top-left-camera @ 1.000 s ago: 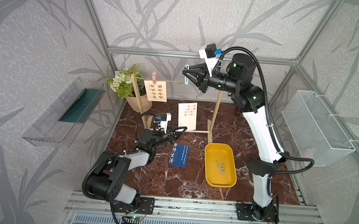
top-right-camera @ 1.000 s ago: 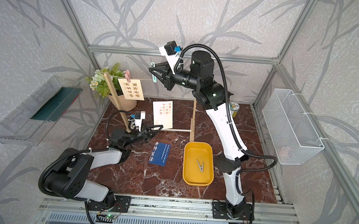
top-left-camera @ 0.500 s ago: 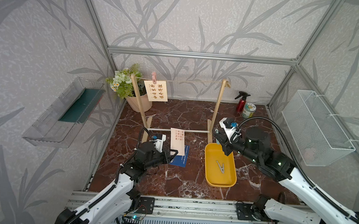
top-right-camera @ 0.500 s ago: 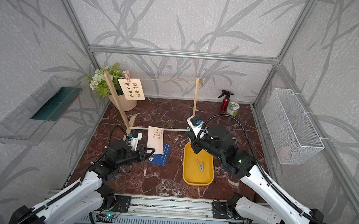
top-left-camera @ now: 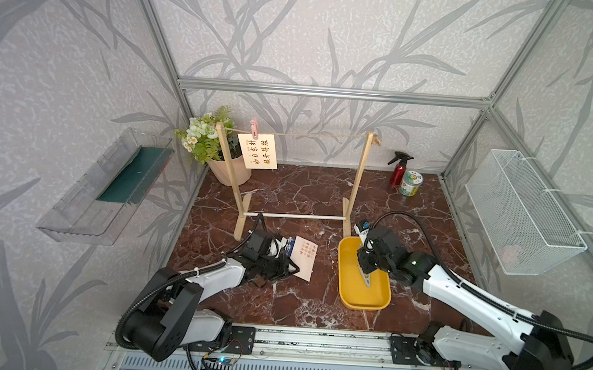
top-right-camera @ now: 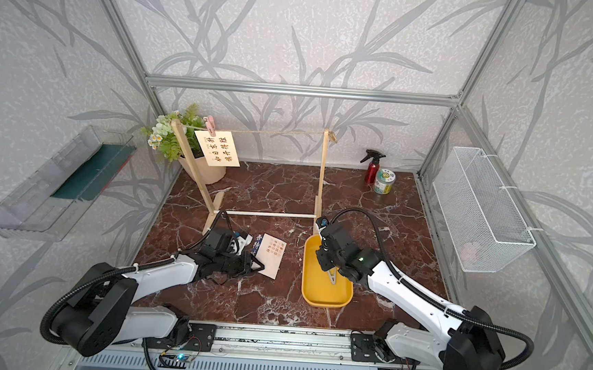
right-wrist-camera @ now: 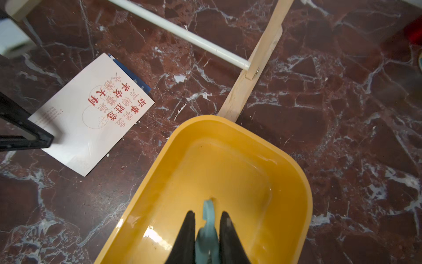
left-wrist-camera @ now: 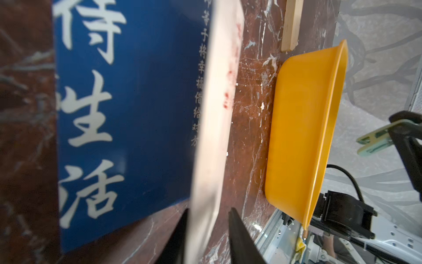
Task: Remove the postcards from the strings
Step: Place the clamp in the storage box, then adjust the clothesline at the center of the board.
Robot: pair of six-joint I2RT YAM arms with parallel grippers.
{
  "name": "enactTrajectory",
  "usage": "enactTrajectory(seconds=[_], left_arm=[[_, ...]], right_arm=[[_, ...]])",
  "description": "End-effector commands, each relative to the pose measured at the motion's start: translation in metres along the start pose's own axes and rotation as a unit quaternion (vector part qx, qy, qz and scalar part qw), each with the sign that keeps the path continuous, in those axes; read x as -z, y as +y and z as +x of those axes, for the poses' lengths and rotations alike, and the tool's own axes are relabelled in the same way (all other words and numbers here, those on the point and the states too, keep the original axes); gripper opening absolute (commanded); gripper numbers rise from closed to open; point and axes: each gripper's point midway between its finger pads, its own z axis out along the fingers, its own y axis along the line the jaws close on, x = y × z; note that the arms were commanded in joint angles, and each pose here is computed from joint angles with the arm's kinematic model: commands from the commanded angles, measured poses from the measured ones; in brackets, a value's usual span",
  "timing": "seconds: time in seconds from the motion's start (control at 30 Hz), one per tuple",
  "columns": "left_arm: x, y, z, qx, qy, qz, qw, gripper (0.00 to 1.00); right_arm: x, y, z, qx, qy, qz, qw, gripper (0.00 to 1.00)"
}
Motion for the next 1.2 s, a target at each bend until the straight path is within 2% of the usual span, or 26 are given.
enactTrajectory(seconds=[0.0,0.07,0.17,0.2,0.23,0.27,0.3,0.47,0.6,0.67,0.73,0.8,0.97,1.07,1.17], left_arm=[[0.010,0.011,0.002,-0.010,0.007,-0.058,0.998,0.53],[0.016,0.016,0.000,-0.001,-0.001,-0.083,0.997,0.63],[0.027,0.022,-0.001,0.010,-0.005,-0.124,0.992,0.67],[0.032,0.023,-0.001,0.009,-0.006,-0.137,0.990,0.68],[0.038,0.019,-0.004,0.004,-0.010,-0.142,0.990,0.69],[0.043,0.014,-0.006,0.000,-0.017,-0.143,0.990,0.69],[0.051,0.010,-0.011,-0.006,-0.030,-0.150,0.988,0.68],[0.092,-0.013,-0.040,-0.054,-0.123,-0.162,0.978,0.69],[0.134,-0.022,-0.073,-0.097,-0.231,-0.196,0.948,0.69],[0.145,-0.036,-0.090,-0.137,-0.277,-0.175,0.935,0.75],[0.151,-0.058,-0.106,-0.189,-0.329,-0.131,0.916,0.92],[0.158,-0.063,-0.119,-0.201,-0.382,-0.101,0.896,0.99],[0.183,-0.064,-0.148,-0.185,-0.479,-0.017,0.858,0.99],[0.198,-0.074,-0.153,-0.221,-0.529,0.002,0.819,1.00],[0.218,-0.082,-0.162,-0.222,-0.579,0.014,0.785,0.99]], right_arm=[[-0.015,-0.002,0.010,-0.013,0.032,0.007,0.999,0.00],[-0.024,0.001,0.017,-0.013,0.059,0.005,0.998,0.13],[-0.033,0.004,0.021,-0.008,0.090,0.005,0.996,0.37],[-0.034,0.004,0.020,-0.008,0.092,0.004,0.996,0.56],[-0.033,0.005,0.017,-0.011,0.084,0.002,0.996,0.71],[-0.032,0.006,0.014,-0.012,0.076,-0.001,0.997,0.80],[-0.028,0.006,0.008,-0.014,0.061,-0.003,0.998,0.82],[-0.002,0.000,-0.026,-0.038,-0.012,-0.011,0.999,0.82],[0.014,-0.026,-0.075,-0.102,-0.137,-0.018,0.985,0.84],[0.011,-0.034,-0.098,-0.106,-0.172,-0.017,0.979,0.85],[0.003,-0.032,-0.124,-0.082,-0.203,-0.025,0.976,0.86],[-0.006,-0.030,-0.145,-0.070,-0.228,-0.025,0.971,0.87],[-0.027,-0.048,-0.185,-0.086,-0.296,-0.014,0.951,0.90],[-0.035,-0.058,-0.200,-0.091,-0.314,0.006,0.945,0.91],[-0.041,-0.066,-0.206,-0.101,-0.330,0.018,0.938,0.88]])
